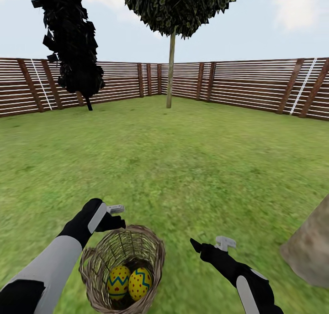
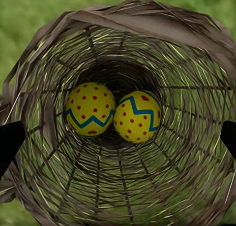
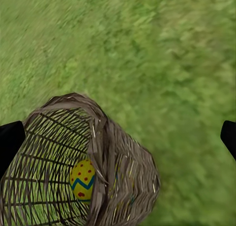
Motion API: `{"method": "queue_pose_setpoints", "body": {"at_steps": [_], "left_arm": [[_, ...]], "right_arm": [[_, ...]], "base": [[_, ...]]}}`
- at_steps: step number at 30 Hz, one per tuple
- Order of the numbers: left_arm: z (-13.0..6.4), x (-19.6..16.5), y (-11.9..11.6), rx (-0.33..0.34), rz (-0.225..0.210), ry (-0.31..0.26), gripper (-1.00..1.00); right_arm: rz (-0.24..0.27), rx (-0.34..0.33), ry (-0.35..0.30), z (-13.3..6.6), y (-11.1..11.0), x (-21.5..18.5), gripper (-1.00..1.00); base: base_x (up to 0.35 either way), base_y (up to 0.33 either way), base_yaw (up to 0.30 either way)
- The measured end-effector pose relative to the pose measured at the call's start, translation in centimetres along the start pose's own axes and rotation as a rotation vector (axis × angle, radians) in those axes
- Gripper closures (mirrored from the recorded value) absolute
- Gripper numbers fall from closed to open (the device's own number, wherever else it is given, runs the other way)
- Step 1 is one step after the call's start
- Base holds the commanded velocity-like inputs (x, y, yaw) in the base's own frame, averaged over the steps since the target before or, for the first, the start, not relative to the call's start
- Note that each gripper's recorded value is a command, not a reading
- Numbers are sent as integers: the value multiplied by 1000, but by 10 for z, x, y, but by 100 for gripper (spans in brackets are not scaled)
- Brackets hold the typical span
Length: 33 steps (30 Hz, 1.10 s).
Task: Take the three Easter eggs out of the wicker basket on the lawn in the garden, then place them on the lawn next to a single tree (choose any tree) so that all three eggs are next to the same tree and none are left in the basket.
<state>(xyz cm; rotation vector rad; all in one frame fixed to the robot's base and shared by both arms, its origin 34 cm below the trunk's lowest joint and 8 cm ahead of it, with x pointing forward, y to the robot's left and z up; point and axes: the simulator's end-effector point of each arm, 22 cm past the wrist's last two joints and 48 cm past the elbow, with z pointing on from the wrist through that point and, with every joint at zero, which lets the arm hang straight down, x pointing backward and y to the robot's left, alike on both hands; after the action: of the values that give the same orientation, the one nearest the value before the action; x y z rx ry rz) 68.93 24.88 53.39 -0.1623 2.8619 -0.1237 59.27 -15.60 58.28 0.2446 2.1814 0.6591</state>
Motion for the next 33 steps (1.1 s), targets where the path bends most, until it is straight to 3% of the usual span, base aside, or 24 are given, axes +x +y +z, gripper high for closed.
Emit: {"method": "queue_pose_setpoints", "body": {"at_steps": [21,33], "left_arm": [[0,-3,-2,2,1,-13,-100],[23,5,0,1,0,-31,-100]], "right_arm": [[0,0,0,0,0,0,-100],[0,0,0,9,-13,20,-100]], "base": [[35,0,0],[0,0,0]]}}
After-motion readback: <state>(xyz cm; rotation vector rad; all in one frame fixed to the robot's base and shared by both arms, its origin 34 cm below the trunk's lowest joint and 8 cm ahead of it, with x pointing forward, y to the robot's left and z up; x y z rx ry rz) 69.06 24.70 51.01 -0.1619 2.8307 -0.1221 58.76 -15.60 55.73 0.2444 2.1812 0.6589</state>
